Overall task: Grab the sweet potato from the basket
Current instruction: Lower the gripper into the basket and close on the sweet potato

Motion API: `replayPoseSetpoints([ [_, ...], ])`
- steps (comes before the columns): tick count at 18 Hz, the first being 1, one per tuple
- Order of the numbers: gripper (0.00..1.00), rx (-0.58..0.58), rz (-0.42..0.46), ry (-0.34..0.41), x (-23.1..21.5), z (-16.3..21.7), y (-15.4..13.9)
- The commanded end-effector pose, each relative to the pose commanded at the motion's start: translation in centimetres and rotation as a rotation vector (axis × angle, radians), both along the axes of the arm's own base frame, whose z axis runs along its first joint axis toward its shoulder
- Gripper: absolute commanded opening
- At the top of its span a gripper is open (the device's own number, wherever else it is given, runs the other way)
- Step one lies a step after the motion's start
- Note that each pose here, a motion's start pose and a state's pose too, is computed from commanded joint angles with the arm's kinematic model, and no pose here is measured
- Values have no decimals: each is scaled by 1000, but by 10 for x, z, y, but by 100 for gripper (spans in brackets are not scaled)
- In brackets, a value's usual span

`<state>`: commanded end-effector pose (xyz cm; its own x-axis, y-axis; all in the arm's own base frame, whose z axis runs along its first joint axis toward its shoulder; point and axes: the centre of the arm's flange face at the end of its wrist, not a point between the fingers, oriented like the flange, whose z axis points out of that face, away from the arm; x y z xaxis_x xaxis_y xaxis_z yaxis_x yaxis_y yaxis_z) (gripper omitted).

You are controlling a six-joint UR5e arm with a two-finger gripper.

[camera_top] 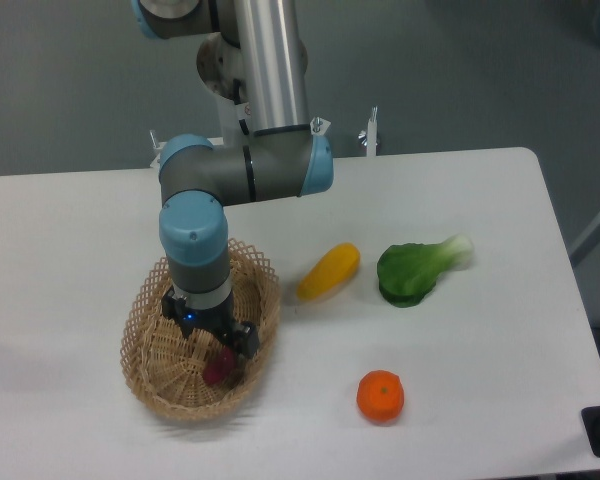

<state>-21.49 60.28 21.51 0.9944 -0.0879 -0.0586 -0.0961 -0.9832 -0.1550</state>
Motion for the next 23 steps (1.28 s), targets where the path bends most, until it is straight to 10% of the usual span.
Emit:
replayPoseSetpoints([
  [11, 98, -20, -1, 35, -7, -14, 3],
  [17, 34, -13, -7, 41, -6, -10, 4],
  [23, 17, 7, -22, 56, -9, 0, 8],
])
